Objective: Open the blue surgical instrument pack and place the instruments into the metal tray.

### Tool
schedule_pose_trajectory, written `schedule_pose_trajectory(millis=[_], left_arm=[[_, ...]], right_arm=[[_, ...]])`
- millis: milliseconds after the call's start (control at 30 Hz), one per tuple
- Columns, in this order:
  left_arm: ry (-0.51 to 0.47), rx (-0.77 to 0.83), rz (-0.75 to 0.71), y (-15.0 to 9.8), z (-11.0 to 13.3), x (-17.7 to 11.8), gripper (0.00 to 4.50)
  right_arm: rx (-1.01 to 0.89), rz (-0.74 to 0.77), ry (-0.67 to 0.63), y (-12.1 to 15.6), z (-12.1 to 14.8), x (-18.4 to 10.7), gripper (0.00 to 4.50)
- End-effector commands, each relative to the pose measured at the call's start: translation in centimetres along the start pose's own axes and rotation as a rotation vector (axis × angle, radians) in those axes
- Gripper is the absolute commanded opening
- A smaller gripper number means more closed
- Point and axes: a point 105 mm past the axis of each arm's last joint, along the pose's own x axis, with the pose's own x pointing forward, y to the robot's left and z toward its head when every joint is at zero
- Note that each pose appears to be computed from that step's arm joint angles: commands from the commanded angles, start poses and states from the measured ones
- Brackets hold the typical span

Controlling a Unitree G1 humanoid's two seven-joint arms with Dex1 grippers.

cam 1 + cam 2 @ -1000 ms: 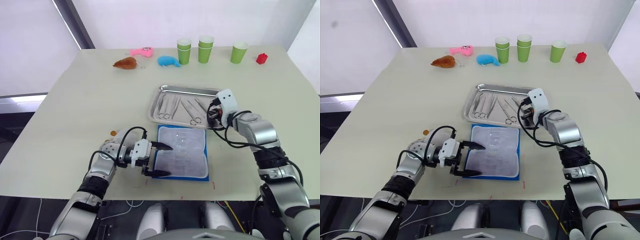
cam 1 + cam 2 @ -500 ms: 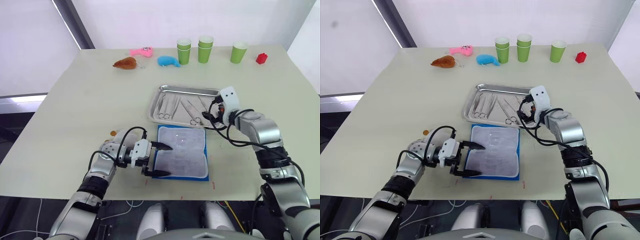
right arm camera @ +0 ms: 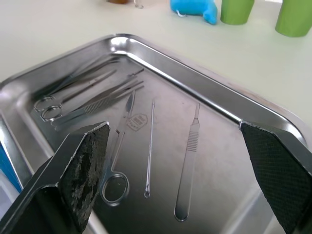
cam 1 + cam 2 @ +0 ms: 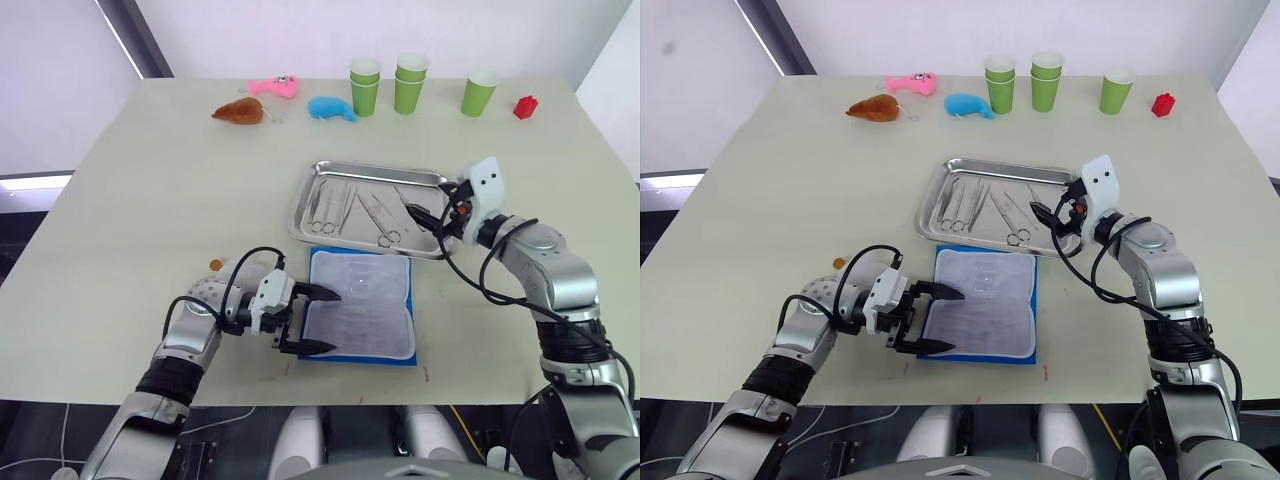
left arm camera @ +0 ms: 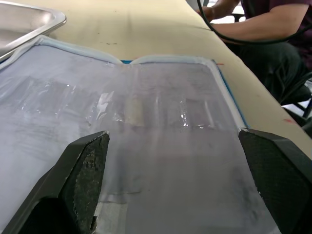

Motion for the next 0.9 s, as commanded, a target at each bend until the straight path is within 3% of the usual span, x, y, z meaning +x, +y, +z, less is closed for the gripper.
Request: schedule_pose_trajectory(millis=[33,267,467,600,767,900], left_arm=[[-0.039,0.011,-0.002,-0.2,2.0,0.0,4.50],[-0.094,0.047,0.177,1.9,5.8,-2.2,4.50],[-0.078,0.026,0.433,3.6,6.7,-7.7,4.50],[-0.010,-0.017,0.637,3.3,5.5,-13.1,4.50],[0.036,-0.091,0.785,1.5,3.5,-17.2,4.50],[0.089,-0.213,0.936,-1.6,-0.5,-20.1,4.50]], right_arm=[[-0.042,0.003,-0.095,0.1,2.0,-1.1,4.46],[-0.060,0.075,-0.181,1.2,1.8,-4.0,4.46],[-0.063,0.088,-0.197,0.4,0.1,-8.1,4.46],[-0.032,0.096,-0.157,-0.1,-1.6,-11.3,4.46],[0.009,0.083,-0.184,-0.8,-2.2,-14.0,4.46],[0.030,0.026,-0.124,-1.9,-4.7,-17.3,4.46]])
